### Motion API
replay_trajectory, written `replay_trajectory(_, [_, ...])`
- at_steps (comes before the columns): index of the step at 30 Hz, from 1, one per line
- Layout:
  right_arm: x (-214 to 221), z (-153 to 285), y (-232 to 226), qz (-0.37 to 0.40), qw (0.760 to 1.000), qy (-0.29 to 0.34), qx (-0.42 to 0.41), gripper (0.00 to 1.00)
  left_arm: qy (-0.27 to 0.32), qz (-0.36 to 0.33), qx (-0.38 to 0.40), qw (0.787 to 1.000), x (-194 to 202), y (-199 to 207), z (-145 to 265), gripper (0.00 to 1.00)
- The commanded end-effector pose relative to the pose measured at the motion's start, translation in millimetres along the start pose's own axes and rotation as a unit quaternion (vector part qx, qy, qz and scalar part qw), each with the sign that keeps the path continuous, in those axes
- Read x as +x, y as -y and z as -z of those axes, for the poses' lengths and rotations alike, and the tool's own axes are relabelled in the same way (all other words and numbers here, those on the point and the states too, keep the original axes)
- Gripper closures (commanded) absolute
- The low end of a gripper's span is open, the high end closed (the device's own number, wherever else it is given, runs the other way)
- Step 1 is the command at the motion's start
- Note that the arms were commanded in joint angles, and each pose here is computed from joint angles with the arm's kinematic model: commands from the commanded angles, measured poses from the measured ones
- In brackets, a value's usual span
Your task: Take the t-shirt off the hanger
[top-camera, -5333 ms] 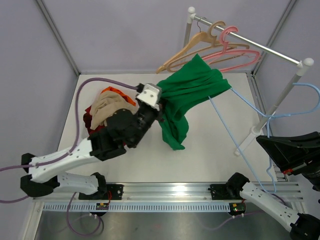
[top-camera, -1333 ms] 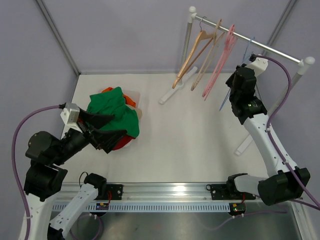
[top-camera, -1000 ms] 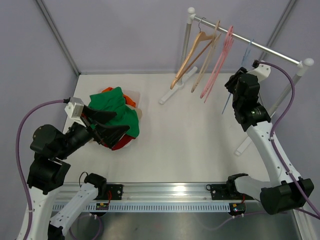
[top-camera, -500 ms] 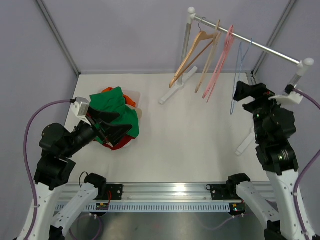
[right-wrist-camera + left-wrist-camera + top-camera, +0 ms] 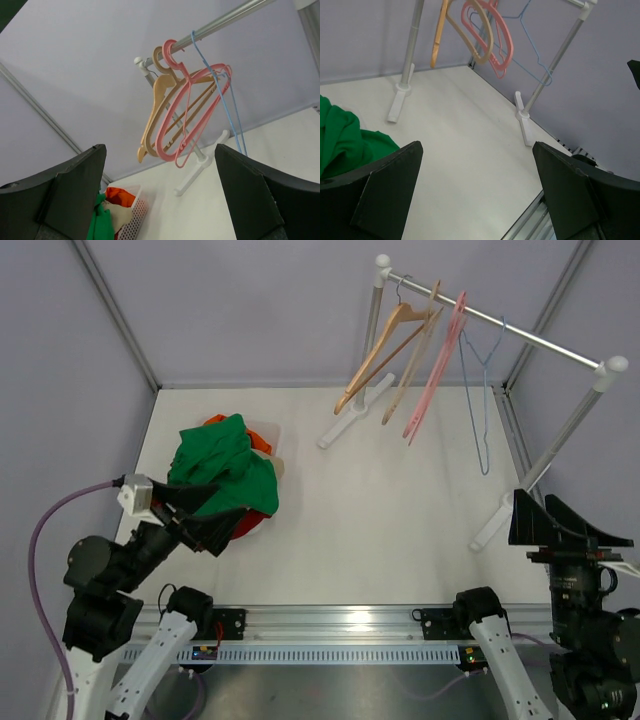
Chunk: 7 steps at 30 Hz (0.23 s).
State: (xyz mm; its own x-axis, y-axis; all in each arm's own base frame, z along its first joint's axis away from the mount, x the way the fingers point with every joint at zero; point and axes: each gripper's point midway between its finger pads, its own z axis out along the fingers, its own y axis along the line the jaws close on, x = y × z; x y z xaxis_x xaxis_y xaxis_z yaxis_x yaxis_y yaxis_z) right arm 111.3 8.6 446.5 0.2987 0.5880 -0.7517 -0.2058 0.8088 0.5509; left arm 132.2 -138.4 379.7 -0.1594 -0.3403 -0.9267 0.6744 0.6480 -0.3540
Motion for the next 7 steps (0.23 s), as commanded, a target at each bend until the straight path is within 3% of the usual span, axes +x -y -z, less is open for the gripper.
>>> replay_trajectory(1, [-12,25,8,0.032,0.999,0.012,0.012,0.01,0.059,-0.031,-0.015,0.998,-27,3,15,0.01])
replay_trajectory(7, [-20,44,19,0.047,0.998,0.031,0.029,0.01,0.063,-0.039,-0.035,0.997,-34,2,22,0.01])
